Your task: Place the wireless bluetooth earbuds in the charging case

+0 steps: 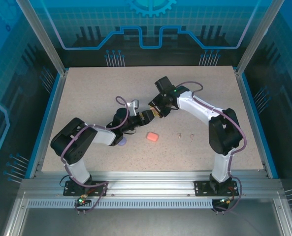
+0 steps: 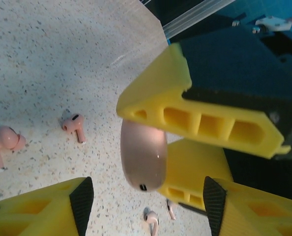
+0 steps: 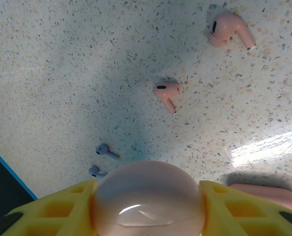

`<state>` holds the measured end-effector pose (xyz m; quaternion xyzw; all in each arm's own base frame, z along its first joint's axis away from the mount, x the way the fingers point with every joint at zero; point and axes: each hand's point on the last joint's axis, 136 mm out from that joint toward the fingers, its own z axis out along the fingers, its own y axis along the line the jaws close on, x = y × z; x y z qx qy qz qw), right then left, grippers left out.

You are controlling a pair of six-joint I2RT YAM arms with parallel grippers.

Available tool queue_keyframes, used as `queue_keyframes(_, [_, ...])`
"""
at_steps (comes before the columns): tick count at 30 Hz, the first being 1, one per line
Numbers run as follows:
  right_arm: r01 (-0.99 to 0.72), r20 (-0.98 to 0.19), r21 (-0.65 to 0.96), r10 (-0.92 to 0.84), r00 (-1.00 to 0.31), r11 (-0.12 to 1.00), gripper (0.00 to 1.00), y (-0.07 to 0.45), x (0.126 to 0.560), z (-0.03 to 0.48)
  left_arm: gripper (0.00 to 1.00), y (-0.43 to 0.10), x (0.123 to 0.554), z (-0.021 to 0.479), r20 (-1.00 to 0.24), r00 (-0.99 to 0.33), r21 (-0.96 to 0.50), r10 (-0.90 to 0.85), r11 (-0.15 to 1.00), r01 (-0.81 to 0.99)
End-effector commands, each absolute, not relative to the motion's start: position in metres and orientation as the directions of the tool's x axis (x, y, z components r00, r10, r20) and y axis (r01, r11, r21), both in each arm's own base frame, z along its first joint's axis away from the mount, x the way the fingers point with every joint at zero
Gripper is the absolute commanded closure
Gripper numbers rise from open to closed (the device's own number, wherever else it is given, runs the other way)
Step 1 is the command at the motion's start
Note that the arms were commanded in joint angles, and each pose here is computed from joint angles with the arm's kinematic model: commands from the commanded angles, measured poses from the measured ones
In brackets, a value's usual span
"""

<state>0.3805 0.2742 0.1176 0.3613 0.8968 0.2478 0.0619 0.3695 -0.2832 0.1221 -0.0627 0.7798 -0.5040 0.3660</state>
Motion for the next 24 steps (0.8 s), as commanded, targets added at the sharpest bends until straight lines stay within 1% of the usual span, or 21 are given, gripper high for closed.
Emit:
queue_keyframes(1, [0.615, 0.079, 0.496, 0.674, -0.735, 0.613, 0.53, 0.280, 0.378, 0.126, 0.40, -0.287, 0.385, 0.138, -0.520, -0.677, -0.839, -0.520, 0.459, 0.292])
queue_keyframes(4, [0.613, 0.081, 0.498, 0.671, -0.737, 0.613, 0.53, 0.281, 0.377, 0.127, 0.43, -0.287, 0.390, 0.135, -0.516, -0.671, -0.842, -0.532, 0.461, 0.282])
queue_keyframes(13, [0.616, 0.088, 0.490, 0.668, -0.739, 0.616, 0.53, 0.280, 0.373, 0.122, 0.56, -0.288, 0.396, 0.132, -0.505, -0.663, -0.849, -0.553, 0.457, 0.265])
queue_keyframes(24, [0.617, 0.089, 0.495, 0.670, -0.737, 0.612, 0.53, 0.279, 0.372, 0.123, 0.58, -0.297, 0.396, 0.133, -0.505, -0.670, -0.849, -0.543, 0.452, 0.273])
